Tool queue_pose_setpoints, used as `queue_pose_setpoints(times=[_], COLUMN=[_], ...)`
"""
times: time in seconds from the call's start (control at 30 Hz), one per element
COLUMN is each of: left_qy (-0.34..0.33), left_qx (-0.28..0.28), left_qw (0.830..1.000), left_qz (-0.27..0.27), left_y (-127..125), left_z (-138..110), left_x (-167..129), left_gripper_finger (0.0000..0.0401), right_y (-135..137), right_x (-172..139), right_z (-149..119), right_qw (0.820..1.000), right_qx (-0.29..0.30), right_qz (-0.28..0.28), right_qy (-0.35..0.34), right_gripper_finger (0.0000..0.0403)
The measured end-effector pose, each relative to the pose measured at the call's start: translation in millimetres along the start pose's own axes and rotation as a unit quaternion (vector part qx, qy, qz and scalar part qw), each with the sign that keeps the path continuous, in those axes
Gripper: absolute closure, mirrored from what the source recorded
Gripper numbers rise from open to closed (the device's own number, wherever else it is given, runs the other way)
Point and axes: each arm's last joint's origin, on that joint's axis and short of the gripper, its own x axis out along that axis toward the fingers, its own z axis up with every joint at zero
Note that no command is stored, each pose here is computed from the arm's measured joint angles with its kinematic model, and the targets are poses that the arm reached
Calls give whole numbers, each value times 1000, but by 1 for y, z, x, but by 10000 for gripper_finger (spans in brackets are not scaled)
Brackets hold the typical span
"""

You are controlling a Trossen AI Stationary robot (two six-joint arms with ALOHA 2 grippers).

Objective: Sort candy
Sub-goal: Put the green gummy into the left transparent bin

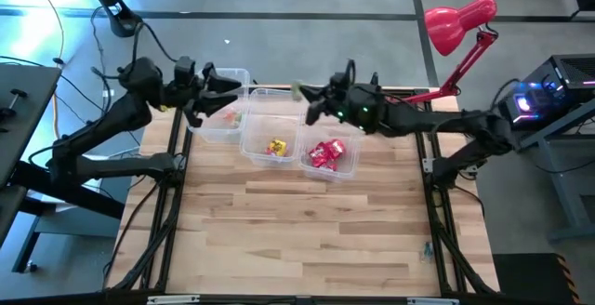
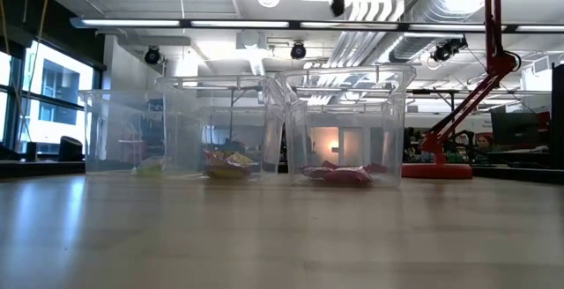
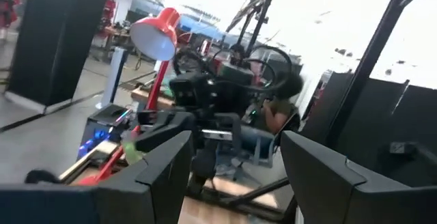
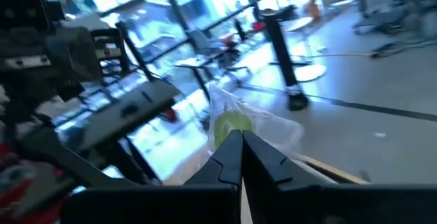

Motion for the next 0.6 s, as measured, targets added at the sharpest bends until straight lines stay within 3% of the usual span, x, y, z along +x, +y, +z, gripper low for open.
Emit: queue_pose_setpoints(times=[0.27, 0.6], left_qy=[103, 111], left_qx=[-24, -16], left_qw=[988, 993], left_qz=[110, 44], left_y=[8, 15], left_z=[-24, -39], left_x=[-11, 39], left_gripper_finger=[183, 183], right_y=[-6, 14], right_x=[38, 33], right_z=[-21, -27], right_qw=[996, 990], right_qx=[40, 2], right_qz=[79, 137], right_qy=[-15, -32], right_gripper_finger=[403, 403])
